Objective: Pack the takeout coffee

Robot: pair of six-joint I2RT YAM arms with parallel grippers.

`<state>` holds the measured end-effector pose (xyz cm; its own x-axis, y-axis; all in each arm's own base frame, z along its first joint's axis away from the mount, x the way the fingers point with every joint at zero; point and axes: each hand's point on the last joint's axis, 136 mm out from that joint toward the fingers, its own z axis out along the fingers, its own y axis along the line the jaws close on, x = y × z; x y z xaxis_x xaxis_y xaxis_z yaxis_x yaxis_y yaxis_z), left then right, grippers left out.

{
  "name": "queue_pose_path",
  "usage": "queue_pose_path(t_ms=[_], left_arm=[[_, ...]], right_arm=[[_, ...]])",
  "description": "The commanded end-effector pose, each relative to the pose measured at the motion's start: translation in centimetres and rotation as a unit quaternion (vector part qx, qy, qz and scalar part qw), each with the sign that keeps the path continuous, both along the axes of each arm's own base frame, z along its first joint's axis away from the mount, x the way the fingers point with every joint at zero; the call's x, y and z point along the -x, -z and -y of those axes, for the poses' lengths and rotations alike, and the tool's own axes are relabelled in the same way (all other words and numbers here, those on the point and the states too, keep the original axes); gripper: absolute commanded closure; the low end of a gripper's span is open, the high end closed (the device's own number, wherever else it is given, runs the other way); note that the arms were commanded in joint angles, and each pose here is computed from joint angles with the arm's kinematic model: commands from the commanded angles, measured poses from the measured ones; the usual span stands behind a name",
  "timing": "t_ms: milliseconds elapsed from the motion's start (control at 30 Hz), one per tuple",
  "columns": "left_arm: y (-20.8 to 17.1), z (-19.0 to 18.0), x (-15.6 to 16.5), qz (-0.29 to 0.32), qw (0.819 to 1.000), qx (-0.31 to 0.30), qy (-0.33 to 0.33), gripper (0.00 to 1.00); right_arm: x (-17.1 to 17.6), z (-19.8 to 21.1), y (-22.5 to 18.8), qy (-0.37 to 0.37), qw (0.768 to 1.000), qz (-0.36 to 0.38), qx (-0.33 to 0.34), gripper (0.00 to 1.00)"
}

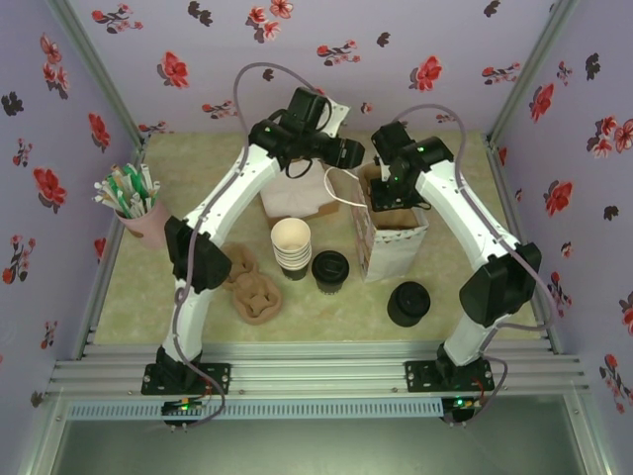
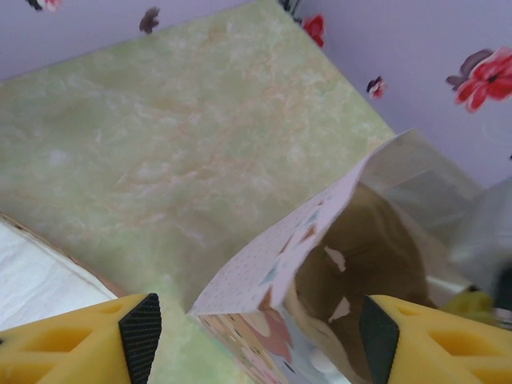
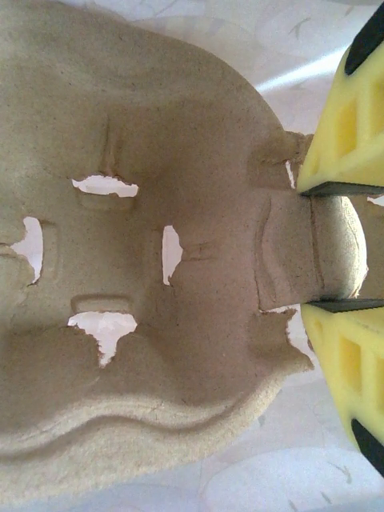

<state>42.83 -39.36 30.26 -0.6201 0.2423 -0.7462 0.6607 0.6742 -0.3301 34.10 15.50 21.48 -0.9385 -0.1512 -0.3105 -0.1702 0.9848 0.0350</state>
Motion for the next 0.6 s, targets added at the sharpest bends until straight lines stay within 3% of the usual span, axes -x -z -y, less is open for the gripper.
queue_pose_path(t_ms=[0, 233, 567], left_arm=[[-6.0, -1.3, 0.9, 0.043, 0.997, 0.057, -0.011, 0.31], [-7.8, -3.0, 1.6, 0.056, 0.995, 0.080, -0.026, 0.31], [-8.7, -5.0, 5.3, 0.052, 0.993, 0.105, -0.020, 0.27]], right_arm=[[0.1, 0.8, 0.2, 0.019, 1.000, -0.012, 0.020, 0.65], [0.3, 0.7, 1.4, 0.017, 0.999, -0.025, 0.032, 0.65], [0.4, 0.5, 3.5, 0.017, 0.998, -0.048, 0.042, 0.65]])
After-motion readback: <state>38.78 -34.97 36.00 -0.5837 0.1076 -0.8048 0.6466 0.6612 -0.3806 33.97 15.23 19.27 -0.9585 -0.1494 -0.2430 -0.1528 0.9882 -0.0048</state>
